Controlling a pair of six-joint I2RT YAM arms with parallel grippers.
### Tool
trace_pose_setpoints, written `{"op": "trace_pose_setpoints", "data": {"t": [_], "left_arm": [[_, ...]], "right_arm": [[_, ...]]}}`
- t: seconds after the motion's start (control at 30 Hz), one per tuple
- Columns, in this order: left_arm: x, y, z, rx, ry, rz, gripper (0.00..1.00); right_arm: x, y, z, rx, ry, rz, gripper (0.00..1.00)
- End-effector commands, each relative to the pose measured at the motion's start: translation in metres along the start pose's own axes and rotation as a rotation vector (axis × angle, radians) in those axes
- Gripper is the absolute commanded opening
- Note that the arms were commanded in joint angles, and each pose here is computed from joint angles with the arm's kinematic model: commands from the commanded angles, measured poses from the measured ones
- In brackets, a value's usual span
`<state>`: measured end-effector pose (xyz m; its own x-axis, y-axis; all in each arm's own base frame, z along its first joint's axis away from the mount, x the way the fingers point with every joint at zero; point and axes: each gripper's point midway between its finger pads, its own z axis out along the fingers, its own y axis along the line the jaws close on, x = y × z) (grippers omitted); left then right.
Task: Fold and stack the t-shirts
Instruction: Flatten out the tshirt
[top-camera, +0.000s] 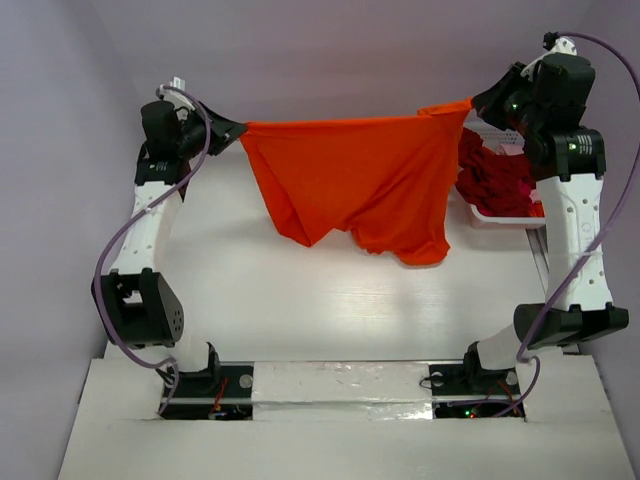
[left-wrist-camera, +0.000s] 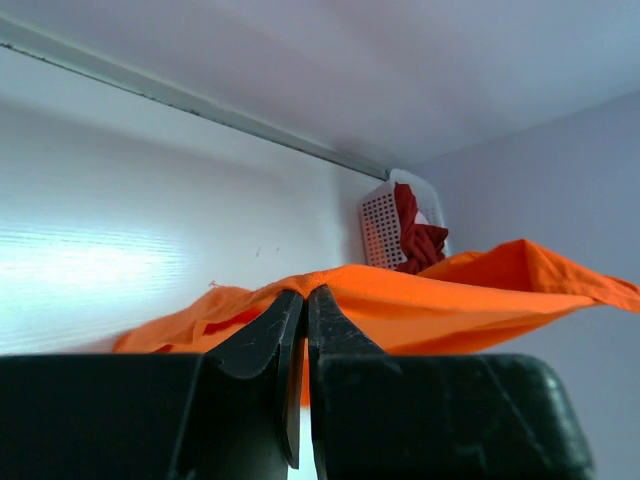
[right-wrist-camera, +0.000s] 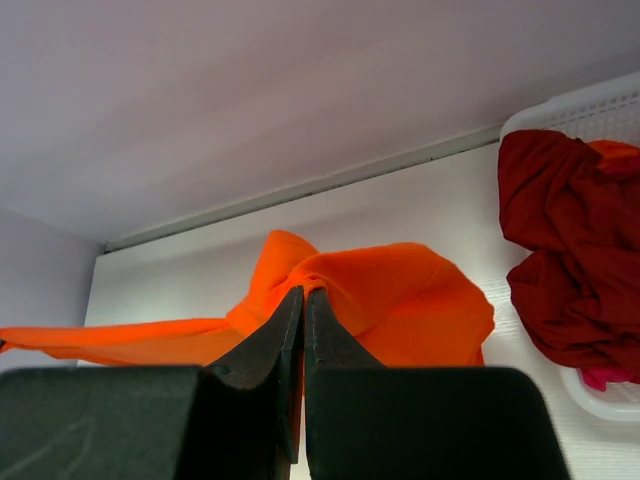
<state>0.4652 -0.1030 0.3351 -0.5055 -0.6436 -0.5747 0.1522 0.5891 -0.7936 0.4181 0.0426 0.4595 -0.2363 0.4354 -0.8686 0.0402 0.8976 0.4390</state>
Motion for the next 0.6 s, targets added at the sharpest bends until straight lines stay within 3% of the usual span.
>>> {"op": "trace_pose_setpoints", "data": {"t": [0.0, 0.57], "left_arm": [[-0.020, -0.021, -0.017, 0.036, -0.081, 0.027, 0.00], [-0.043, -0.115, -0.089, 0.247, -0.195, 0.055, 0.00]], "right_arm": [[-0.024, 0.003, -0.010, -0.005, -0.077, 0.006, 0.00], [-0.047, 0.022, -0.052, -0.102, -0.151, 0.013, 0.00]]}}
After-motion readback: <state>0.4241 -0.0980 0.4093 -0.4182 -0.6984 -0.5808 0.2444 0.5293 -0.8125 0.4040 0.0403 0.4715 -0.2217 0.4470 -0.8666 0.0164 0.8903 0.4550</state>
